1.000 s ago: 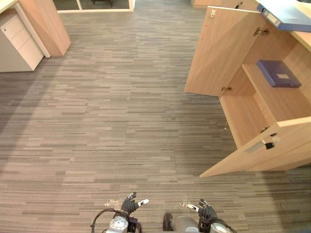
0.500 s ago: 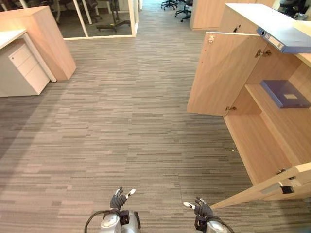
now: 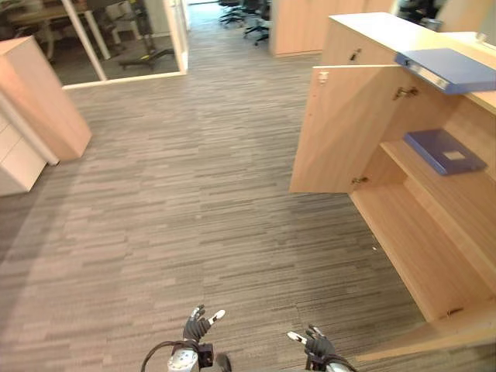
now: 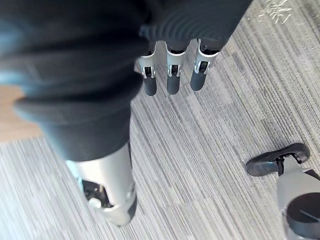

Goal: Walk over to the cabinet, pick up the folder, carry it to the office cabinet, place the folder inside the office cabinet, then close the office cabinet door

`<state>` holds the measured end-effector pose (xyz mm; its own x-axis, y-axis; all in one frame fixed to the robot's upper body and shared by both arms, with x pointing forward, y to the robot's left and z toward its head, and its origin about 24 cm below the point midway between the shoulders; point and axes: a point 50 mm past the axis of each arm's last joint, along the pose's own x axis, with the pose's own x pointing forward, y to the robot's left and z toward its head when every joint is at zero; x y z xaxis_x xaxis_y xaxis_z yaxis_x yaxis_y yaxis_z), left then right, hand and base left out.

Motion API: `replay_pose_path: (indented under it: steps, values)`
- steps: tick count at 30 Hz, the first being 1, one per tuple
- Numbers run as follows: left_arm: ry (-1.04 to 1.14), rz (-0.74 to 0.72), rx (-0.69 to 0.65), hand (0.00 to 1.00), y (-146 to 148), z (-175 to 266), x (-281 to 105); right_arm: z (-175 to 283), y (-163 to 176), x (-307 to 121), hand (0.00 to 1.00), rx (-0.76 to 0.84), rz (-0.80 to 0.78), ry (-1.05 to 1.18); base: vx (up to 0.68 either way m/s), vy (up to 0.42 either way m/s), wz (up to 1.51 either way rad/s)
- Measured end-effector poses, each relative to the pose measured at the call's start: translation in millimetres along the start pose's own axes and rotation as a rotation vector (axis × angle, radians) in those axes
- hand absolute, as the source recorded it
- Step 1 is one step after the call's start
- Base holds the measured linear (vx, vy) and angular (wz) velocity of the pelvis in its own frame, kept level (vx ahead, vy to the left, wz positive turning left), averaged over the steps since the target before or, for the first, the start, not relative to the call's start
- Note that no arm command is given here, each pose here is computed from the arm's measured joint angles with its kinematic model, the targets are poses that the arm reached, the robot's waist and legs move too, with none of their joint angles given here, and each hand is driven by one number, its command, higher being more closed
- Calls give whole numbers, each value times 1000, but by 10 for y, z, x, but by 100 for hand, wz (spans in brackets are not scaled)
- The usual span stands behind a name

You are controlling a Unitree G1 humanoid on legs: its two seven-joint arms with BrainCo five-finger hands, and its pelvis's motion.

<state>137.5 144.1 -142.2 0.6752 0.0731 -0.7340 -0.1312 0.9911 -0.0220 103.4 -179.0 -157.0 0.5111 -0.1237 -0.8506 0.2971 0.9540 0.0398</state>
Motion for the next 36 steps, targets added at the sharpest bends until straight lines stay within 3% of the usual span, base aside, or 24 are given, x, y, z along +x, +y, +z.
replay_pose_path:
  steps: [3,10,21,24,36]
  values:
    - [4,-10,-13,0,-16,-13,-7,-117,-198,-50,0,0,-52,41,186,124,-19]
    - [54,33,-46,0,95,-90,9,-9,-47,-11,0,2,-12,-8,114,-3,25]
    - [62,75,-137,0,195,-98,10,-89,-86,-19,0,5,-21,21,235,-220,24]
    - [36,148,-234,0,322,-67,0,-68,-129,-18,0,33,-33,14,309,-49,-36]
    - [-30,227,-267,0,494,42,-4,135,174,56,0,-19,41,-34,411,250,-76]
